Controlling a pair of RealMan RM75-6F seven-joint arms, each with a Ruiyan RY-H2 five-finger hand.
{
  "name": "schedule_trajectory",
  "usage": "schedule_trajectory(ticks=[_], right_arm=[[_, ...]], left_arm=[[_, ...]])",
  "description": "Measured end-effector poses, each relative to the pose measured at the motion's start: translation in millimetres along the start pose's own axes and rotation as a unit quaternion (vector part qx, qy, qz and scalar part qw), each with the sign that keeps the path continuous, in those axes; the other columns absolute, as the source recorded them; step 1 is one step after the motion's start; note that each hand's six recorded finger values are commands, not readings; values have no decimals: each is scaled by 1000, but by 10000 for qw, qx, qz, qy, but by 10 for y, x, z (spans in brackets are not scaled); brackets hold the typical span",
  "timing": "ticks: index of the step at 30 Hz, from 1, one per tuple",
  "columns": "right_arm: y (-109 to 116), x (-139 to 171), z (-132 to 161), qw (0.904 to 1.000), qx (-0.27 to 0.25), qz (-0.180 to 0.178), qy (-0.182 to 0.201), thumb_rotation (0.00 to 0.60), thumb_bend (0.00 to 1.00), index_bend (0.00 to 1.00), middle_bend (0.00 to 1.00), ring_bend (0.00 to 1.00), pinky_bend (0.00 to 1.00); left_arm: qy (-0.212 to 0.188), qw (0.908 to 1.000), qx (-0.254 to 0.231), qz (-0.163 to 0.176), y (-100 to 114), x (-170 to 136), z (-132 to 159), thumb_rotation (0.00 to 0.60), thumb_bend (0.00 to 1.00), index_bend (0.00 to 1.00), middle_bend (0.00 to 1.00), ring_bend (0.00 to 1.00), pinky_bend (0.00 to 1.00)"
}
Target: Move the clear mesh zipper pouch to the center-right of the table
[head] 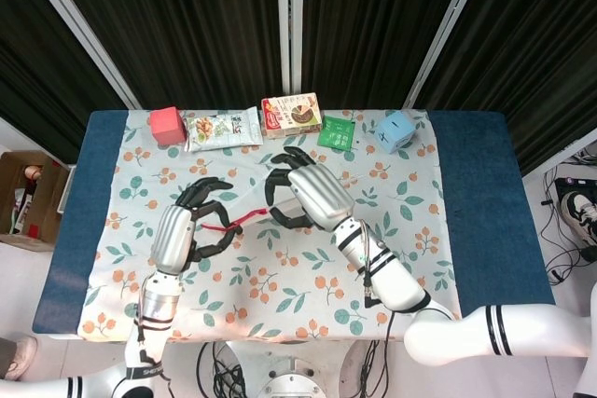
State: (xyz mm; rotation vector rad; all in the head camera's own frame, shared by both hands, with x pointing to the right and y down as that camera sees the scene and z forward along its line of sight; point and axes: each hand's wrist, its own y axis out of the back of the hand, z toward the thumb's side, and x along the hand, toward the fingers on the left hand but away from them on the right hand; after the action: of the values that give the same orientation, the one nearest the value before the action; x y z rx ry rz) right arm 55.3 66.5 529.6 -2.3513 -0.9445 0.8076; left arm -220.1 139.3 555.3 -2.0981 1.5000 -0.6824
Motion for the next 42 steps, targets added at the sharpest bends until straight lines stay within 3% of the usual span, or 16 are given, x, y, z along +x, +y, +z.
schedule_trajectory(ticks=[28,42], right_arm=[[222,118,-39,9994,-357,-20,-36,600,685,872,454,170,87],[456,255,-12,9970,-732,-237,94,600,685,873,457,179,88]], left_arm=[[284,9993,-99,-242,-180,91,-126,600,362,696,266,182,237],[631,9974,130,-334,-279,1,-439,600,362,696,267,182,237]])
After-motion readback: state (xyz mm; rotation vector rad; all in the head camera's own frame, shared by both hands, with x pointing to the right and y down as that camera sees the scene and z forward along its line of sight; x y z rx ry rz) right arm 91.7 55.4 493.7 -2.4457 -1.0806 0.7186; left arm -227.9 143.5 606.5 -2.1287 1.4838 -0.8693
